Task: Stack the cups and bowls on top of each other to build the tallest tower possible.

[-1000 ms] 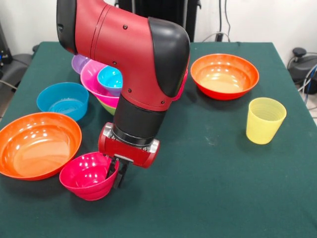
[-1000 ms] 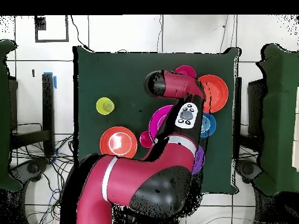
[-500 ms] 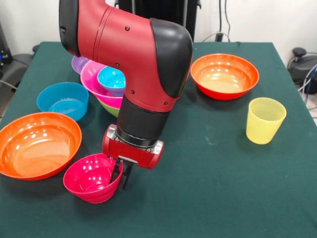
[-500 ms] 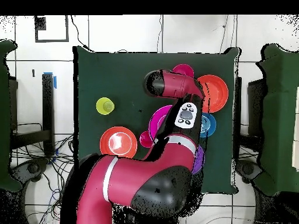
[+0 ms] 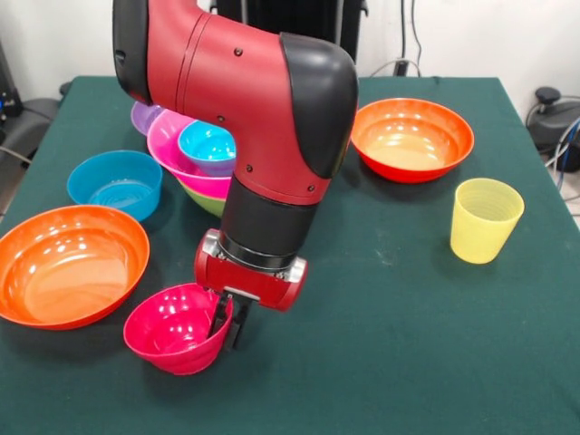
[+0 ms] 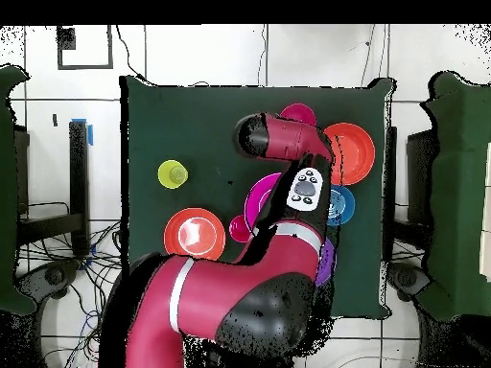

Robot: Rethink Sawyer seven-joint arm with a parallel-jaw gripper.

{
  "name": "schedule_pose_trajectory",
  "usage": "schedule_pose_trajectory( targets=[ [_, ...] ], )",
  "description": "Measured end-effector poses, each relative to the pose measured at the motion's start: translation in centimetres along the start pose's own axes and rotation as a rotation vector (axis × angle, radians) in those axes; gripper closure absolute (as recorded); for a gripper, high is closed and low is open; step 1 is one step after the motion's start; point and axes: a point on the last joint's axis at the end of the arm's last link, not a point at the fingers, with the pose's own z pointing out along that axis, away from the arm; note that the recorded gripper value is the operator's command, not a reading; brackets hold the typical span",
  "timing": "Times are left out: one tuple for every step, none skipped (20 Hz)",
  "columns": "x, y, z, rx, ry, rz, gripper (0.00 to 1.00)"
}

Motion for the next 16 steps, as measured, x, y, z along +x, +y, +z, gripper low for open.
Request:
schedule_pose_trajectory(
  targets=[
    [-0.3,0.2,-0.4,-0.005,-0.005,0.001,1.0],
    [-0.4,0.3,-0.5,-0.006,-0.006,0.002,1.0],
    [-0.5,0.4,-0.8,-0.008,-0.007,0.003,1.0],
    [-0.7,0.4,-1.1,-0.01,-0.008,0.004,1.0],
    [-0.8,0.5,-1.4,-0.012,-0.007,0.005,1.0],
    [-1.0,0.5,-1.7,-0.013,-0.005,0.007,1.0],
    [-1.1,0.5,-1.9,-0.014,-0.004,0.008,1.0],
    [-1.2,0.5,-2.1,-0.014,-0.002,0.01,1.0],
    [-1.6,0.4,-2.7,-0.015,0.007,0.016,1.0],
    [-1.7,0.4,-2.8,-0.016,0.011,0.018,1.0],
    [-1.7,0.3,-3.0,-0.016,0.016,0.019,1.0],
    [-1.9,0.3,-3.4,-0.017,0.027,0.024,1.0],
    [-2.1,0.2,-4.0,-0.019,0.045,0.03,1.0],
    [-2.2,0.1,-4.2,-0.019,0.051,0.032,1.0],
    [-2.4,0.0,-4.6,-0.02,0.058,0.034,1.0],
    [-2.6,0.0,-5.0,-0.02,0.064,0.036,1.0]
  ],
)
